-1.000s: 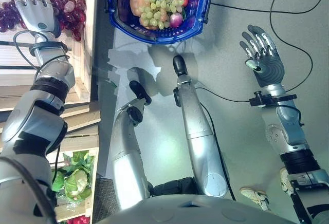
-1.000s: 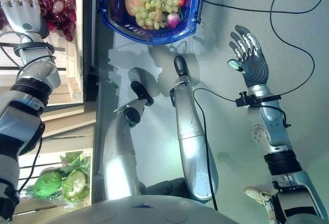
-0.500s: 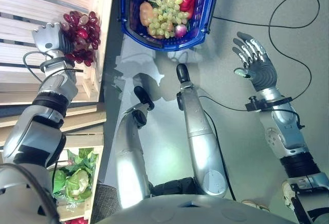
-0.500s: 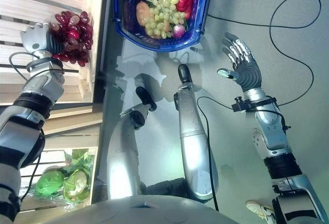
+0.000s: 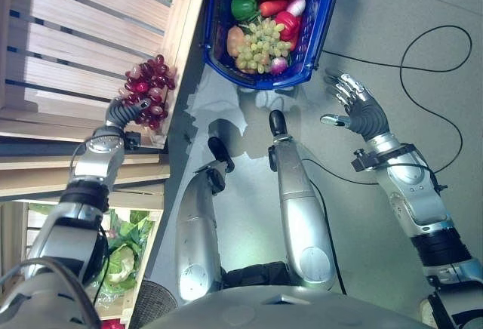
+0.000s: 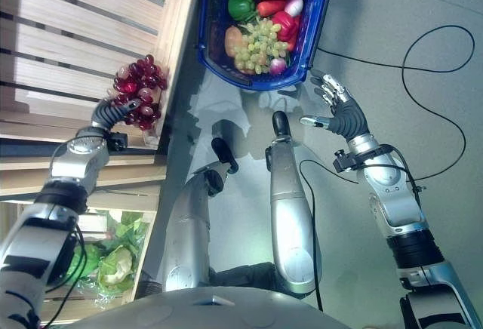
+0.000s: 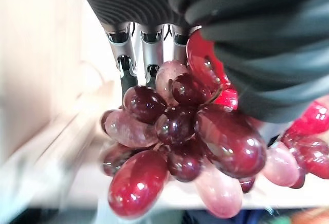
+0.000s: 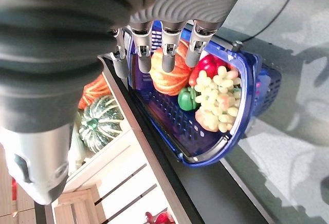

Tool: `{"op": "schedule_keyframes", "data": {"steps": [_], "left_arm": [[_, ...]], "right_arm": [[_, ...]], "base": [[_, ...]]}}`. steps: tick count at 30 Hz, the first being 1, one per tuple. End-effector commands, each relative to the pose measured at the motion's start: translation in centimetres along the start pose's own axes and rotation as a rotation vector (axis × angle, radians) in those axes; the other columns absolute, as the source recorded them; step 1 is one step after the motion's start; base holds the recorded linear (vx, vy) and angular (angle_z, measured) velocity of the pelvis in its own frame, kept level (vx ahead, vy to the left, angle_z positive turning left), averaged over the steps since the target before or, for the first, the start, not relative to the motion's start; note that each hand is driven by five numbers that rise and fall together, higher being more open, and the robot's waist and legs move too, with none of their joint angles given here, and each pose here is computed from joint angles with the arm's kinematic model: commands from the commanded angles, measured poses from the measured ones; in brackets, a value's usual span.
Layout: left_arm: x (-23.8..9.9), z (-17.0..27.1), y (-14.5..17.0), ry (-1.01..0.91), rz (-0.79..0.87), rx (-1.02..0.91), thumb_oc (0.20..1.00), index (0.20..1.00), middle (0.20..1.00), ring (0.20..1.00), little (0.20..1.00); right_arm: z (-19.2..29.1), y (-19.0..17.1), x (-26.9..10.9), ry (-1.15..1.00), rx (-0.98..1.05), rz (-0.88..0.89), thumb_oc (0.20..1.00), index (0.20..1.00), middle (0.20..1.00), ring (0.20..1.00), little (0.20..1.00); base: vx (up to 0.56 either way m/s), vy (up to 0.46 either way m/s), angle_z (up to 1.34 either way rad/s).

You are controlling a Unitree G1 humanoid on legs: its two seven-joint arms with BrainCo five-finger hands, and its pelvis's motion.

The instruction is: Pick up fruits and vegetables into the basket

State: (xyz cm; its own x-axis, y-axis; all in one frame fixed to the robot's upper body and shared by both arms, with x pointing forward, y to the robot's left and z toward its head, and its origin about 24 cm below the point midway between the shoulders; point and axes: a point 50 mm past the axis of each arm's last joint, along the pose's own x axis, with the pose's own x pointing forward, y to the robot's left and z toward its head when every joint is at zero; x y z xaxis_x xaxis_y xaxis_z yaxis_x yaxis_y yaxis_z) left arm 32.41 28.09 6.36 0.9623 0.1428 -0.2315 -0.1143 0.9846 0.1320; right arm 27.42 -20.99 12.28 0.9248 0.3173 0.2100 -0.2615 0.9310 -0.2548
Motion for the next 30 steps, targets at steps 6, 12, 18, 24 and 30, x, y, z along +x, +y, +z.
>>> {"op": "schedule_keyframes", "data": {"steps": [6,12,18,24,30], "left_arm": [[-2.4,2.5,-3.1,-0.189,-0.304,-0.143,0.200,0.200,0.200,0.200,0.200],[-4.6,2.9,-7.0,-0.177,-0.530,-0.242,0.200,0.200,0.200,0.200,0.200],[-6.5,3.5,-10.0,-0.128,-0.771,-0.408,0.200,0.200,0.200,0.200,0.200],[-8.5,4.8,-11.6,-0.286,-0.886,-0.375,0.200,0.200,0.200,0.200,0.200],[-10.1,8.3,-10.4,-0.657,-0.832,-0.108,0.200,0.200,0.200,0.200,0.200]], "right_arm": [[0.6,0.6,-0.9,-0.022,-0.031,-0.088,1.000,1.000,1.000,1.000,1.000],[4.7,1.2,0.9,-0.222,-0.490,-0.135,1.000,1.000,1.000,1.000,1.000],[6.3,1.2,3.0,-0.257,-0.720,-0.156,1.000,1.000,1.000,1.000,1.000],[3.8,2.1,3.7,-0.047,-0.263,0.043,1.000,1.000,1.000,1.000,1.000],[2.7,4.8,3.1,-0.025,-0.017,0.240,1.000,1.000,1.000,1.000,1.000]], "base": [[0.00,-0.001,0.01],[-0.01,-0.008,0.02],[-0.04,-0.068,0.08],[-0.03,-0.100,0.13],[-0.02,-0.130,0.16]]}}
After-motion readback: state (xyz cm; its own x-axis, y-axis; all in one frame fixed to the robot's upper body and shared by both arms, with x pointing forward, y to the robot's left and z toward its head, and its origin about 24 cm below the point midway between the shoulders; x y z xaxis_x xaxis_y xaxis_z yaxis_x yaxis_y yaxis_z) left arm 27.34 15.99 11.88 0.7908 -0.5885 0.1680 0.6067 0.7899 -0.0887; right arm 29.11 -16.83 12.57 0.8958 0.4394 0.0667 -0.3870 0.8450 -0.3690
